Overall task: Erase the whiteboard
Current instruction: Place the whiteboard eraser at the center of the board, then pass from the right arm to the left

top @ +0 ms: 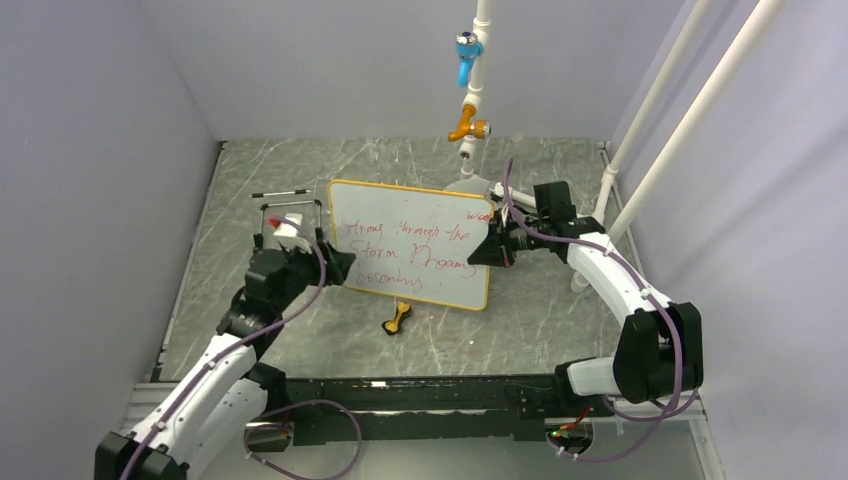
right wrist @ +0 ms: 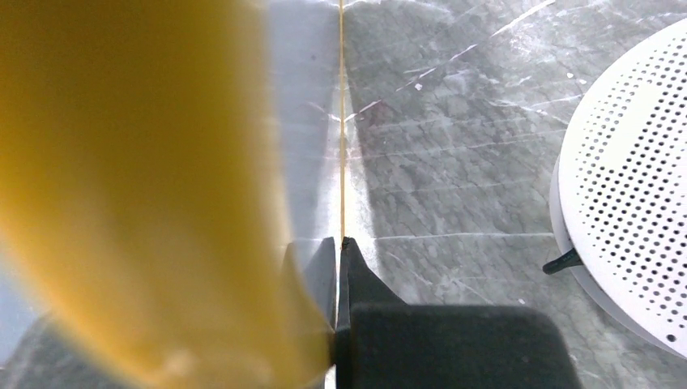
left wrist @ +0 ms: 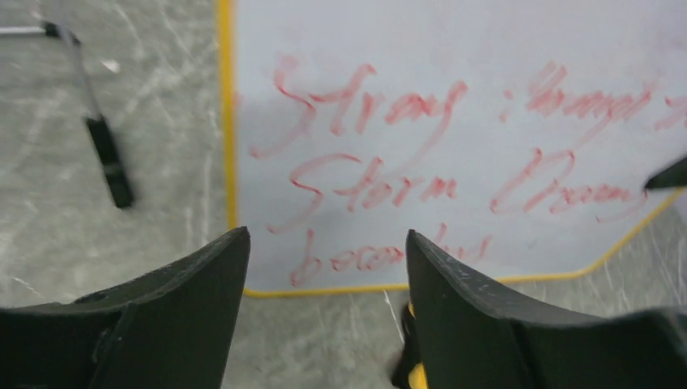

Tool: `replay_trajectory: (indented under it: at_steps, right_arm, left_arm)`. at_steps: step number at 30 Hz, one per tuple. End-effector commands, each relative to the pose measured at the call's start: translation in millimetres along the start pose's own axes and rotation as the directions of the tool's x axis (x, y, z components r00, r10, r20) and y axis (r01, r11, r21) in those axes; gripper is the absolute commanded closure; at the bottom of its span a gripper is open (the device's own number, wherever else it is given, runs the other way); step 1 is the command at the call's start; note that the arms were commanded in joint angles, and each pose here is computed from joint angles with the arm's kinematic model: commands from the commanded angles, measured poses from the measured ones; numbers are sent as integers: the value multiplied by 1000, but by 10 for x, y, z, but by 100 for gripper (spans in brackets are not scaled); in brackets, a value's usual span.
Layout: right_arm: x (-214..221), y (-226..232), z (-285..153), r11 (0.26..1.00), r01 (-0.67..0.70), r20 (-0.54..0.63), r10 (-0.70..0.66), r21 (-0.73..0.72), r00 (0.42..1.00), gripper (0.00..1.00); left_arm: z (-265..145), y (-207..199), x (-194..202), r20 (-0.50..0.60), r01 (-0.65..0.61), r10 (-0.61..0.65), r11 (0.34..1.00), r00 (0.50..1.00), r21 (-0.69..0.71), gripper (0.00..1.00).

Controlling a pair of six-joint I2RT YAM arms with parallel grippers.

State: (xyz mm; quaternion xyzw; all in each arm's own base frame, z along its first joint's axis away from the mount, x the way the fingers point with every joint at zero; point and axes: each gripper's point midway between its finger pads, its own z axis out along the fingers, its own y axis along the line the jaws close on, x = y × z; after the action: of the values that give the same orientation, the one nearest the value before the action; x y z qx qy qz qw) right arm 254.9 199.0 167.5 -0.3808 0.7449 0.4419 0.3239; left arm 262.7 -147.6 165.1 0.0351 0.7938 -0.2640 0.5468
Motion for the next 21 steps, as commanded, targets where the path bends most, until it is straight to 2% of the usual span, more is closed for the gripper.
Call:
replay_trajectory:
  at_steps: [1, 3, 7, 9, 11, 16, 19, 21]
  right_arm:
    - [-255, -74, -106, 984, 164, -11, -163, 71, 987, 100]
    - [-352, -55, -150, 976, 202, -8, -202, 82, 979, 100]
    - [-381, -22, -193, 967, 246, -30, -245, 68, 969, 100]
    - [-338, -24, -181, 967, 250, -43, -248, 56, 968, 100]
    - [-310, -24, -178, 967, 251, -55, -249, 45, 967, 100]
    - [-310, -11, -175, 965, 261, -67, -260, 14, 963, 100]
    - [-287, -11, -155, 966, 257, -67, -256, -1, 964, 100]
    - [-258, 0, -139, 968, 250, -69, -250, -19, 966, 100]
  left_arm:
    - [-38, -58, -549, 133, 15, -32, 992, 991, 127, 19]
    - [-61, 19, -754, 165, 15, -38, 991, 986, 134, 12]
    - [-109, 74, -1099, 195, -18, -33, 966, 980, 257, 10]
    - [-125, 52, -1219, 197, -65, -4, 936, 980, 345, 9]
    - [-121, -31, -1294, 201, -136, 47, 880, 978, 456, 11]
    - [101, 178, -1108, 120, -196, 155, 780, 981, 594, 17]
    - [185, 395, -937, 107, -190, 157, 779, 982, 597, 16]
    - [231, 416, -905, 150, -232, 177, 760, 973, 607, 16]
